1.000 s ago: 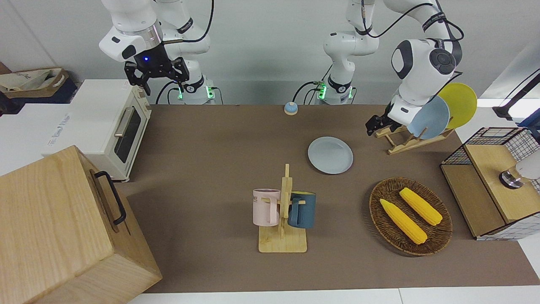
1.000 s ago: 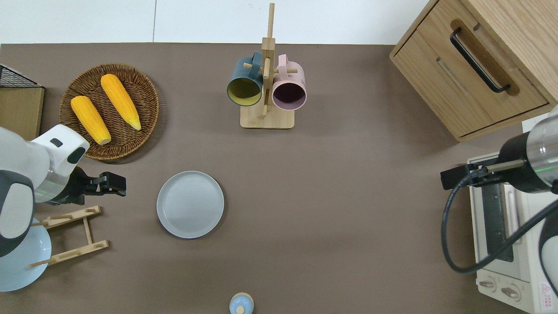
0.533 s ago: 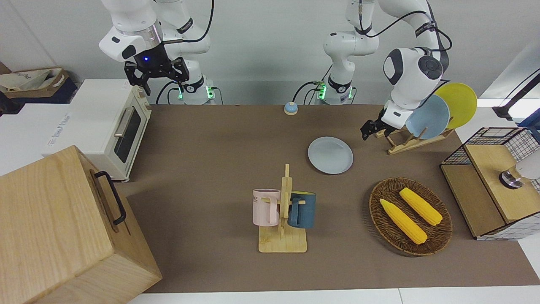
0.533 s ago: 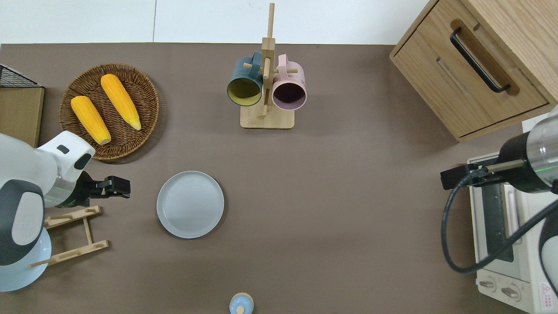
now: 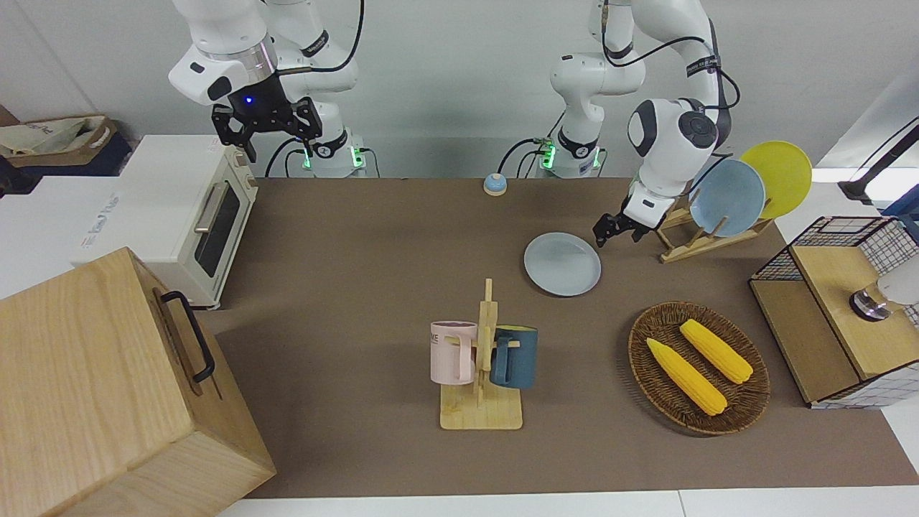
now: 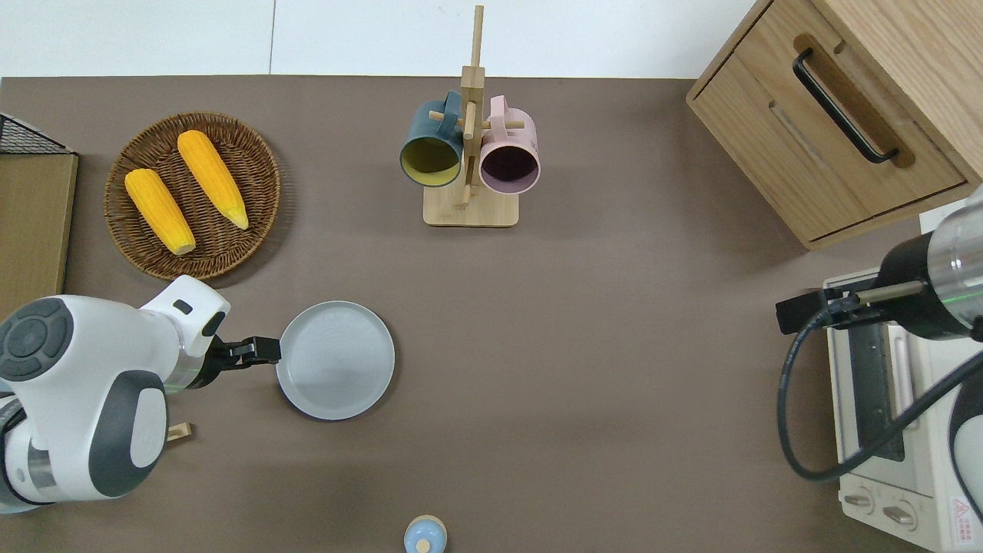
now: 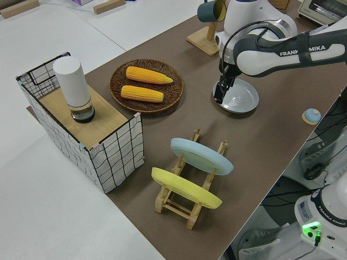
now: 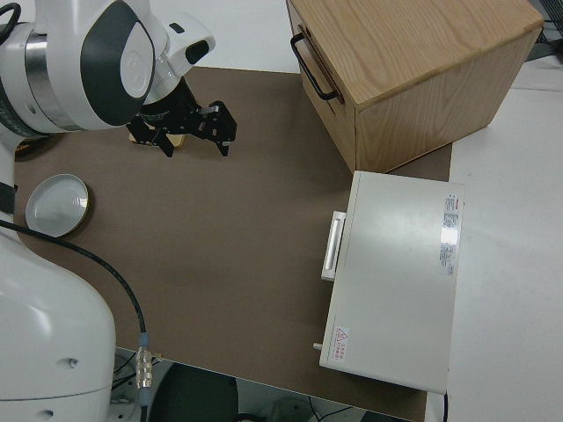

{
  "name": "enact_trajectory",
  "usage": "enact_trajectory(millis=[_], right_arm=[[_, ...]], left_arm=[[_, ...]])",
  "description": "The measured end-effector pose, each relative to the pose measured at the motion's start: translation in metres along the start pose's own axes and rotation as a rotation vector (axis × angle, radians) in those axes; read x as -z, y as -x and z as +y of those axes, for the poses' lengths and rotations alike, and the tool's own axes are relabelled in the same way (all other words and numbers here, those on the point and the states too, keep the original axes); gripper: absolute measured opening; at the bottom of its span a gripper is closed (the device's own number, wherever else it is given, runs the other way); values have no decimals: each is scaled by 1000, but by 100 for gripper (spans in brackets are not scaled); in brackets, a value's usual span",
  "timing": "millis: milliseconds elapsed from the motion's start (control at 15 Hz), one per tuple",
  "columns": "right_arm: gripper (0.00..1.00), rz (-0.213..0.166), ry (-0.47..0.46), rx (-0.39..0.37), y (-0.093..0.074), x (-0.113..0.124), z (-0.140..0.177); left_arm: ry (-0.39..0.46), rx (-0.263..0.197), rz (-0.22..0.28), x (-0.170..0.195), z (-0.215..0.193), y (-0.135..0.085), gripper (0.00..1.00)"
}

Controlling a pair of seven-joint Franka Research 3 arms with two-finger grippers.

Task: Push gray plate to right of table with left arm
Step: 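Lower the left gripper against the gray plate's rim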

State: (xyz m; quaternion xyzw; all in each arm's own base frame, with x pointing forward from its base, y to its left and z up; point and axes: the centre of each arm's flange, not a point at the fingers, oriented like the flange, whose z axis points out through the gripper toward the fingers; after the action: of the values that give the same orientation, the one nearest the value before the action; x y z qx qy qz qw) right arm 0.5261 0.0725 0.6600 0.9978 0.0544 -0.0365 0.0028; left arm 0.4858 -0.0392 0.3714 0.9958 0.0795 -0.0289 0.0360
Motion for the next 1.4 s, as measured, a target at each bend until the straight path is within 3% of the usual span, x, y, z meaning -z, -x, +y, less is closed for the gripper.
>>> enact_trajectory(millis=[467, 800, 1200, 1400], right_arm=[[99, 0, 0, 0, 0, 0, 0], [99, 0, 0, 0, 0, 0, 0], [99, 0, 0, 0, 0, 0, 0], [99, 0, 0, 0, 0, 0, 0]], left_arm=[[24, 14, 35, -25, 3, 10, 100], [22, -3, 59, -54, 8, 24, 100], [19, -9, 52, -66, 11, 27, 98], [18, -12, 50, -68, 12, 28, 90]])
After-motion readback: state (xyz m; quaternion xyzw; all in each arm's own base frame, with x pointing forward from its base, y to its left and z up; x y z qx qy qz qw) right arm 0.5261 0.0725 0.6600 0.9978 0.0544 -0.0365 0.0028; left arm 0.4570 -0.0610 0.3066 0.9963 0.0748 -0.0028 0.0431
